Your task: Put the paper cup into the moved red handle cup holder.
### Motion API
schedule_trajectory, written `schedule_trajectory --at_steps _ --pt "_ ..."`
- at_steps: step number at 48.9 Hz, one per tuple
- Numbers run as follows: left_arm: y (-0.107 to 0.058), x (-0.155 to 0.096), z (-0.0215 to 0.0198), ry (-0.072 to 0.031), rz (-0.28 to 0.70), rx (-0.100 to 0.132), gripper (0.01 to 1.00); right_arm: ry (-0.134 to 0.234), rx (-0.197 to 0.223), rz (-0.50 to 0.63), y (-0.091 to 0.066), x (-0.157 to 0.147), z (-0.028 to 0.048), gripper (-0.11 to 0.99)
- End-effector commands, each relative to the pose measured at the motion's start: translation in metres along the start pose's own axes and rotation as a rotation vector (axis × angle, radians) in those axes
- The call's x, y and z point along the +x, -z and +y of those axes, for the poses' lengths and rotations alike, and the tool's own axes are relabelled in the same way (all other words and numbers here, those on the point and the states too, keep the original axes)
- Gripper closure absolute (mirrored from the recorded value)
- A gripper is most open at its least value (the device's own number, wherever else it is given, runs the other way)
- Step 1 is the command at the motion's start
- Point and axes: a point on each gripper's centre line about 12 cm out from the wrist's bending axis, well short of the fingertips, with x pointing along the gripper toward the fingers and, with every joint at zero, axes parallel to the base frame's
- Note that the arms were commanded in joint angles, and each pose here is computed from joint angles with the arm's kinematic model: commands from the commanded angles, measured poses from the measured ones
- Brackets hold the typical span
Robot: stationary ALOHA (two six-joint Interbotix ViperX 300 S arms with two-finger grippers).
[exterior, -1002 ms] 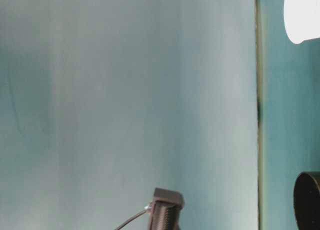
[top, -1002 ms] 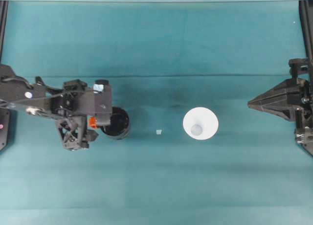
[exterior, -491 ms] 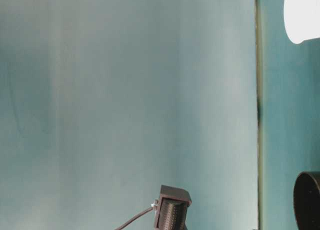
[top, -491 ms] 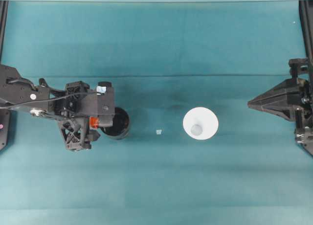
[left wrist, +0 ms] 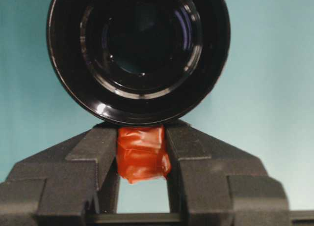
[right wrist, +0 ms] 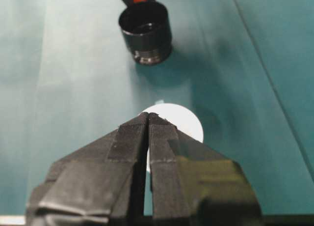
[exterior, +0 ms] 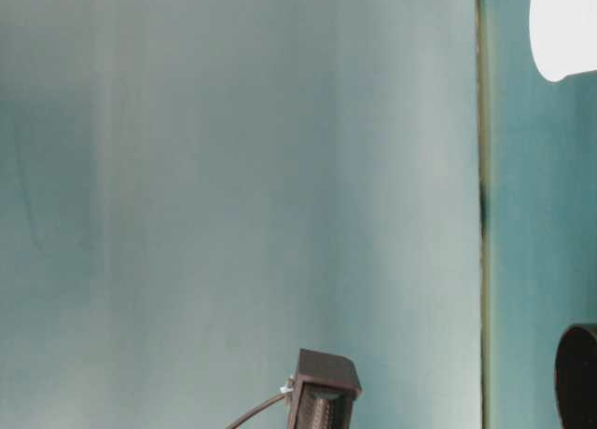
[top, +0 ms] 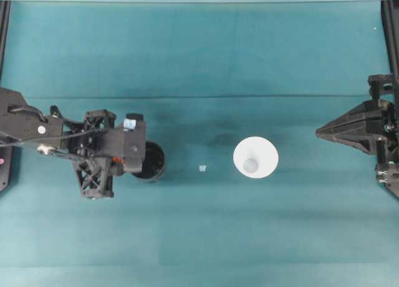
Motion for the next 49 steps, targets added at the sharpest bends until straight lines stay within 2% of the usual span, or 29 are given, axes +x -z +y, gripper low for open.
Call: schedule_trajectory --at_steps 1,4,12,19,26,39,49 --pt "-0.009 -0.007 -0.0007 0.0 -0.032 0.012 0.743 -0.003 0.007 -0.021 -0.009 0.0 0.0015 0.97" --pt "-0.012 -0.01 -0.0011 0.0 -0.038 0.016 0.743 -0.003 0.007 -0.021 -0.009 0.0 0.0015 0.97" --pt "-0.03 -0.035 0.0015 -0.005 -0.046 0.01 0.743 -0.003 0.008 -0.021 -0.009 0.0 0.0015 0.97" --pt "-0.051 -0.06 0.0016 -0.006 -0.063 0.01 0.743 -0.003 0.008 -0.021 -0.009 0.0 0.0015 0.97" --pt "-0.071 -0.074 0.0019 -0.006 -0.09 0.008 0.743 -0.005 0.013 -0.029 -0.01 -0.002 0.0019 0.97" --pt "-0.101 -0.064 0.0023 -0.008 -0.11 0.006 0.743 -0.009 0.011 -0.045 -0.013 -0.005 0.0025 0.97" --pt "-0.117 -0.041 0.0053 -0.011 -0.086 0.001 0.743 -0.009 0.011 -0.047 -0.013 -0.005 0.0025 0.97"
